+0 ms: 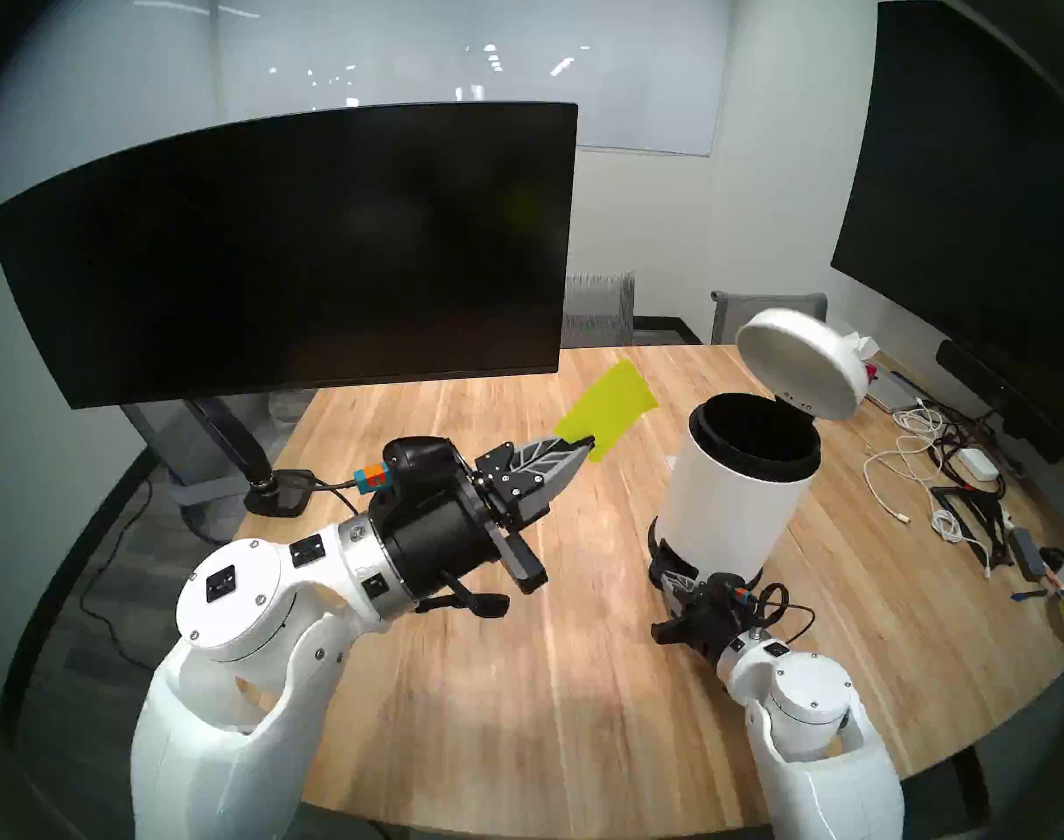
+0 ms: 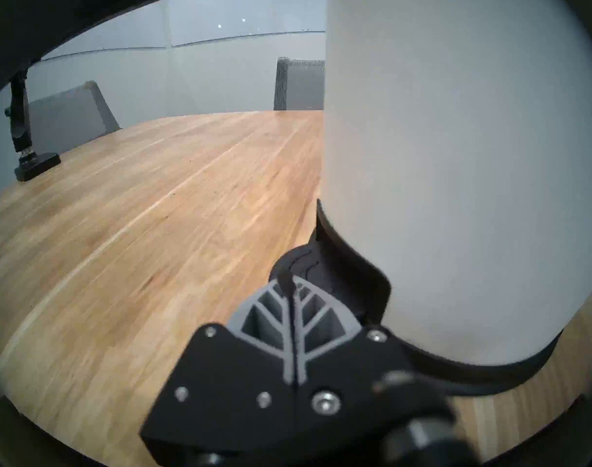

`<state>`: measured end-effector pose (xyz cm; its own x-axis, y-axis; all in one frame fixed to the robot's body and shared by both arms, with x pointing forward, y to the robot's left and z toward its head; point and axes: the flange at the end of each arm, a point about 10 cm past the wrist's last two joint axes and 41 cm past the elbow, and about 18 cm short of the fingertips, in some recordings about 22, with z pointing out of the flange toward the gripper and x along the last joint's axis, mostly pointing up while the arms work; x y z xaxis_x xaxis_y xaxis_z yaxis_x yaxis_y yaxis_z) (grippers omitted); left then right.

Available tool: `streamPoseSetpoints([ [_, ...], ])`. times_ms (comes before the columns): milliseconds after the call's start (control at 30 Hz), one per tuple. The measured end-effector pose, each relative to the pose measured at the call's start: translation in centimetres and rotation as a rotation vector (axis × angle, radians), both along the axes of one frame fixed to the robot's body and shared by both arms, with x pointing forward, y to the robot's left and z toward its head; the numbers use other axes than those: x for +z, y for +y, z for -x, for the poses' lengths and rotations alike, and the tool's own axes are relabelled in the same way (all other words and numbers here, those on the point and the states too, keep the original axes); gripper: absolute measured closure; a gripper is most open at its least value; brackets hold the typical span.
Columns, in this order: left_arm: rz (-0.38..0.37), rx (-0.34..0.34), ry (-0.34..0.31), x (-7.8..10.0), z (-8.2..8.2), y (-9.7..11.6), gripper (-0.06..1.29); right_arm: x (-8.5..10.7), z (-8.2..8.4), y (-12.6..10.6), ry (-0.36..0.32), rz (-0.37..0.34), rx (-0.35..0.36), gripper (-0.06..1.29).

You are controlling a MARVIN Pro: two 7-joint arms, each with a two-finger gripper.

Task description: Peel the sticky note off the monitor, open the trash can lid and drop the sticker into the trash can

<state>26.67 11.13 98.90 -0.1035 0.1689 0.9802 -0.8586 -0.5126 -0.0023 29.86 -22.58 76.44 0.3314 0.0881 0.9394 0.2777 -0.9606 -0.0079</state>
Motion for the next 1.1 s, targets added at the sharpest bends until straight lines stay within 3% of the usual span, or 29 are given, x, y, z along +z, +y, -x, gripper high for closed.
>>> streamPoseSetpoints([
  [533, -0.047, -0.043, 0.019, -0.1, -2.5, -4.5, 1.25, -0.2, 0.3, -0.6, -0.013, -0.032, -0.024, 1.25],
  [1100, -0.117, -0.112, 0.028, -0.7, -5.9, -10.9, 1.25, -0.1, 0.6, -2.0, -0.015, -0.036, -0.048, 1.25],
])
